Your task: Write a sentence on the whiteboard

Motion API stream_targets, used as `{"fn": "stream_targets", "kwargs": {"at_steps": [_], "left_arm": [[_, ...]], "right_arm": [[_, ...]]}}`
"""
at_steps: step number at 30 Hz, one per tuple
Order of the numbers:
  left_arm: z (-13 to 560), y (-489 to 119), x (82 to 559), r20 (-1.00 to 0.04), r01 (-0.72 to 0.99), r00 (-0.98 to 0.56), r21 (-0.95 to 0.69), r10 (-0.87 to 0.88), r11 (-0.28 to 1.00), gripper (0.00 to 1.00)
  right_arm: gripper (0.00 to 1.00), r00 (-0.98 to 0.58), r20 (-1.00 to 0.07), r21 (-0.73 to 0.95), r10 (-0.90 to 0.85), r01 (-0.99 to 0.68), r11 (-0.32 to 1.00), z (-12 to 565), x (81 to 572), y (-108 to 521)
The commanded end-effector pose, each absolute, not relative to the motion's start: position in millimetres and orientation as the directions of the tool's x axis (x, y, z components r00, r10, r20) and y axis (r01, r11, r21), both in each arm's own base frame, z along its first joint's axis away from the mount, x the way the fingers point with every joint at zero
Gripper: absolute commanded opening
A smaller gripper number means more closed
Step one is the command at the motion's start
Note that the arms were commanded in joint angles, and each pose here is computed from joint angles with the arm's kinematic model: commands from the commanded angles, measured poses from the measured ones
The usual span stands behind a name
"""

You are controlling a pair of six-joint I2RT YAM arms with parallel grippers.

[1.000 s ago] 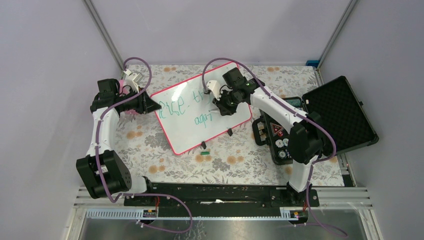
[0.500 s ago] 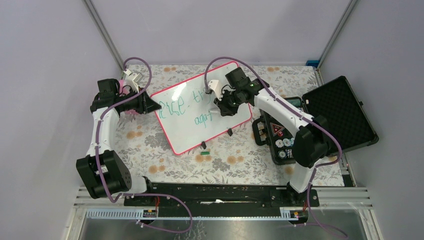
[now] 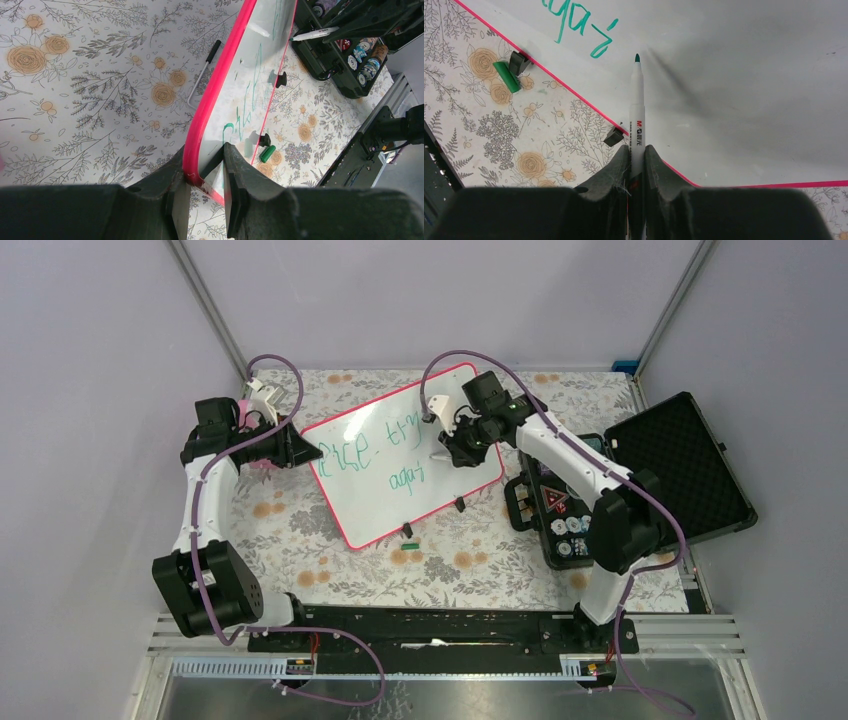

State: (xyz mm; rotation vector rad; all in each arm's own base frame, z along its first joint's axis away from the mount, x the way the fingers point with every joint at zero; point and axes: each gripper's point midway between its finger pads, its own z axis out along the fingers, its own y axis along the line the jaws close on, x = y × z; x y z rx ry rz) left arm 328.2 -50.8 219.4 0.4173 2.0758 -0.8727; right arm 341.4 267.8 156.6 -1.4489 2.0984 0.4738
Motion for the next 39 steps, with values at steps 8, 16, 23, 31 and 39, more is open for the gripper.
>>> {"fn": "stream_targets", "kwargs": {"at_steps": [8, 16, 23, 31, 39], "left_arm": [[223, -49, 333, -0.842, 0.604, -0.536, -0.335, 0.057, 0.723, 0.00], [223, -48, 333, -0.841, 0.602, -0.538, -0.337, 0.055, 0.723, 0.00], [222, -49, 332, -0.841, 0.602, -0.538, -0.335, 0.058, 0.725, 0.00], [223, -48, 332, -0.843, 0.602, -0.534, -0.330, 0.060, 0.727, 0.00], [221, -48, 331, -0.839, 0.605, -0.540, -0.331, 0.068, 0.724, 0.00]], "right_arm": [[0.00, -0.261, -0.605, -0.003, -0.752, -0.944, 0.331, 147, 339, 273], [0.00, -0.256, -0.604, 0.005, -0.754, -0.948, 0.318, 148, 330, 276], [0.00, -0.258, -0.599, 0.010, -0.758, -0.949, 0.316, 145, 327, 275], [0.00, -0.260, -0.598, 0.016, -0.758, -0.950, 0.312, 143, 325, 277], [0.00, -0.265, -0.596, 0.029, -0.758, -0.951, 0.309, 142, 319, 277]]}}
